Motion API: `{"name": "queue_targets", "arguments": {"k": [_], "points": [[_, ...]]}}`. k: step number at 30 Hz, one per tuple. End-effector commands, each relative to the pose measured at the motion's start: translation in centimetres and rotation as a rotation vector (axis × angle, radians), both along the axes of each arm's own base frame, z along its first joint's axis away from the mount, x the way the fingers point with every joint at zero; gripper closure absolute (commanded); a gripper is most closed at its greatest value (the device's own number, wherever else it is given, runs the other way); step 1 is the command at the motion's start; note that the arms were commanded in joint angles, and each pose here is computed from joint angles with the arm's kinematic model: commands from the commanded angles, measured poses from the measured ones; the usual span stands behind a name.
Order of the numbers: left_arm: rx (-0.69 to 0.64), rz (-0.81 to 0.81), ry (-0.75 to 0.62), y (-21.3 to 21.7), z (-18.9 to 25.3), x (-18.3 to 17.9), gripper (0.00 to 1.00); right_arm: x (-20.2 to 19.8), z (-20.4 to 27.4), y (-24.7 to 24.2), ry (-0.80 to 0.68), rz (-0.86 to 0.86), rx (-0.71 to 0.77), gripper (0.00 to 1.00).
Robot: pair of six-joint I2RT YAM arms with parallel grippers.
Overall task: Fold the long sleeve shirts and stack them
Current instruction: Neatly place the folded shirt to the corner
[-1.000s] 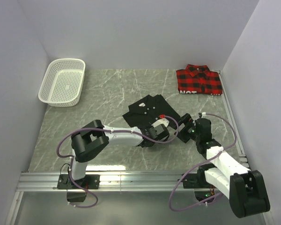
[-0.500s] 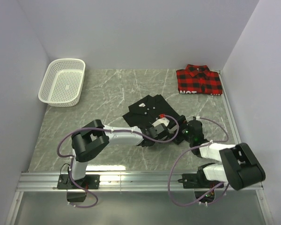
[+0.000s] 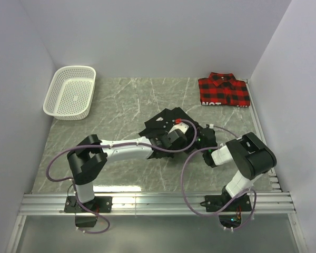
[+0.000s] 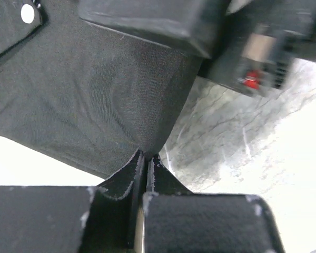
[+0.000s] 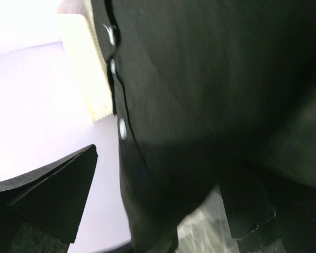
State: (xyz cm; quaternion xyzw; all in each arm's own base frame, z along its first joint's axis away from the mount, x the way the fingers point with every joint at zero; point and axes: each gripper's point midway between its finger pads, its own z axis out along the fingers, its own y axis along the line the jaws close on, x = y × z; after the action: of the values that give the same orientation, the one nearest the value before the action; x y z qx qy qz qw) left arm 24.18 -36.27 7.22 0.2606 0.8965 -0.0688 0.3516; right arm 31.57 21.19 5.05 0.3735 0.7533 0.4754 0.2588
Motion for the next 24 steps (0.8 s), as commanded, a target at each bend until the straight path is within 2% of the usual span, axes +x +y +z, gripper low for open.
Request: {"name": "queue_targets", "arguments": {"k": [1, 6, 9, 10, 12, 13, 15, 16, 19, 23, 24], "points": [[-0.113, -0.012, 0.015, -1.5, 2.2, -0.3, 0.96, 1.7, -0.6, 0.1, -0.010, -0.041, -0.017, 0.01], [-0.101, -0.006, 0.050, -1.3, 0.8, -0.8, 0.91, 3.2, -0.4, 0.8, -0.036, -0.025, -0.028, 0.06], [-0.112, -0.003, 0.055, -1.3, 0.9, -1.0, 0.86, 3.5, -0.9, 0.9, -0.038, -0.020, -0.042, 0.16], [-0.116, -0.003, 0.058, -1.2, 1.0, -1.0, 0.78, 3.6, -0.9, 1.0, -0.043, -0.017, -0.042, 0.24], [-0.134, 0.009, 0.068, -1.1, 1.3, -0.8, 0.70, 3.8, -1.1, 0.9, -0.053, -0.018, -0.055, 0.38], [-0.144, 0.012, 0.073, -1.0, 1.6, -0.8, 0.62, 3.8, -1.3, 0.9, -0.051, -0.020, -0.064, 0.55], [-0.160, 0.031, 0.088, -0.5, 1.8, -0.5, 0.51, 4.0, -1.6, 0.7, -0.051, -0.019, -0.078, 0.72], [-0.176, 0.039, 0.088, -0.3, 2.4, -0.4, 0.40, 4.0, -1.8, 0.7, -0.049, -0.015, -0.083, 0.85], [-0.218, 0.095, 0.100, 1.4, 3.7, 0.4, 0.25, 4.3, -1.7, 0.7, -0.059, -0.004, -0.103, 1.00], [-0.304, 0.222, 0.153, 6.0, 5.7, 2.3, 0.15, 5.3, -1.3, 0.6, -0.091, 0.032, -0.171, 1.00], [-0.334, 0.283, 0.166, 8.3, 6.2, 4.0, 0.13, 5.3, -1.2, 0.4, -0.087, 0.035, -0.196, 1.00]]}}
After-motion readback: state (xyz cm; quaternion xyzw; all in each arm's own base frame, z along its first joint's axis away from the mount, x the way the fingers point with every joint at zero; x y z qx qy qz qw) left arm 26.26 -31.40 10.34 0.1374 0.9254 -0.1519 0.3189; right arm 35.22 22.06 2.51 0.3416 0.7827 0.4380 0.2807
